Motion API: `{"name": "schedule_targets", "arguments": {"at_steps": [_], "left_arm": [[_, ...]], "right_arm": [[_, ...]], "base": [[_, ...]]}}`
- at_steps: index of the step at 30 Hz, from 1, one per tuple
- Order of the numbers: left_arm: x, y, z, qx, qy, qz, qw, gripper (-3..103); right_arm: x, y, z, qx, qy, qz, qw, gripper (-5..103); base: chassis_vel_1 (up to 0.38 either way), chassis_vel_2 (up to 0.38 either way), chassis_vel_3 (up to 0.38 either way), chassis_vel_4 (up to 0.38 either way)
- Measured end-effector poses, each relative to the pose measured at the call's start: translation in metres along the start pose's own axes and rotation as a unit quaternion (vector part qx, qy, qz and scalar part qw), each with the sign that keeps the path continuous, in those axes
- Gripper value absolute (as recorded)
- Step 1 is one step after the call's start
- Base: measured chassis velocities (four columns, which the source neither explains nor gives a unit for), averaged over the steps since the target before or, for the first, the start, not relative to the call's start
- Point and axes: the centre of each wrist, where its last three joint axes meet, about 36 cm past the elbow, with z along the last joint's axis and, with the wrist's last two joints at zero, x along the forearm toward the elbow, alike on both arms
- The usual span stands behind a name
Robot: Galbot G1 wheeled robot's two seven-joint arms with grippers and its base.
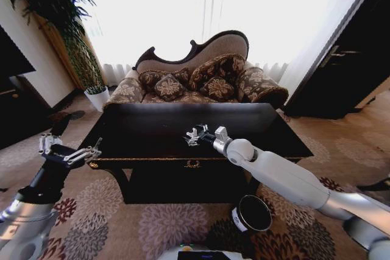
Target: Move to the front of the table and place the trash on the table into the trash bin.
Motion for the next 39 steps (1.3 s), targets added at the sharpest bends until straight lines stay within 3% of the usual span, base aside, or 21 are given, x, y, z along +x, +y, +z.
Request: {"name": "schedule_targets", "arguments": {"at_steps": [5, 8, 11, 14, 17, 20, 22, 24, 32, 39], "left_arm": [[-0.001, 0.000, 0.001, 0.000, -0.001, 0.001, 1.0000, 100], [-0.001, -0.001, 0.001, 0.000, -0.001, 0.002, 1.0000, 100], [-0.001, -0.001, 0.001, 0.000, -0.002, 0.002, 1.0000, 100], [-0.001, 0.000, 0.002, 0.000, -0.001, 0.002, 1.0000, 100], [-0.001, 0.000, 0.003, 0.001, -0.001, 0.002, 1.0000, 100], [-0.001, -0.001, 0.004, 0.002, -0.001, 0.002, 1.0000, 100], [-0.001, -0.001, 0.004, 0.002, -0.001, 0.002, 1.0000, 100], [-0.001, -0.001, 0.005, 0.002, -0.001, 0.002, 1.0000, 100], [-0.001, -0.002, 0.004, 0.001, -0.001, 0.003, 1.0000, 100], [-0.001, -0.003, 0.003, 0.001, -0.002, 0.004, 1.0000, 100]], "right_arm": [[-0.004, 0.000, 0.004, 0.008, 0.006, -0.001, 1.000, 84], [-0.007, -0.002, 0.005, 0.013, 0.008, -0.001, 1.000, 68], [-0.007, -0.001, 0.005, 0.013, 0.007, -0.003, 1.000, 63], [-0.007, -0.002, 0.005, 0.014, 0.007, -0.005, 1.000, 46], [-0.006, -0.002, 0.007, 0.016, 0.009, -0.006, 1.000, 41], [-0.003, -0.004, 0.011, 0.017, 0.012, -0.007, 1.000, 24], [-0.003, -0.004, 0.012, 0.017, 0.012, -0.007, 1.000, 24], [-0.001, -0.004, 0.016, 0.015, 0.013, -0.009, 1.000, 15], [0.008, -0.005, 0.022, 0.004, -0.003, -0.030, 1.000, 9], [0.036, -0.010, 0.015, -0.047, -0.063, -0.076, 0.994, 12]], "base": [[0.000, 0.000, 0.000, 0.000], [0.000, 0.000, 0.000, 0.000], [0.000, 0.000, 0.000, 0.000], [0.000, 0.000, 0.000, 0.000], [0.000, 0.000, 0.000, 0.000], [0.000, 0.000, 0.000, 0.000], [0.000, 0.000, 0.000, 0.000], [0.000, 0.000, 0.000, 0.000], [0.000, 0.000, 0.000, 0.000], [0.000, 0.000, 0.000, 0.000]]}}
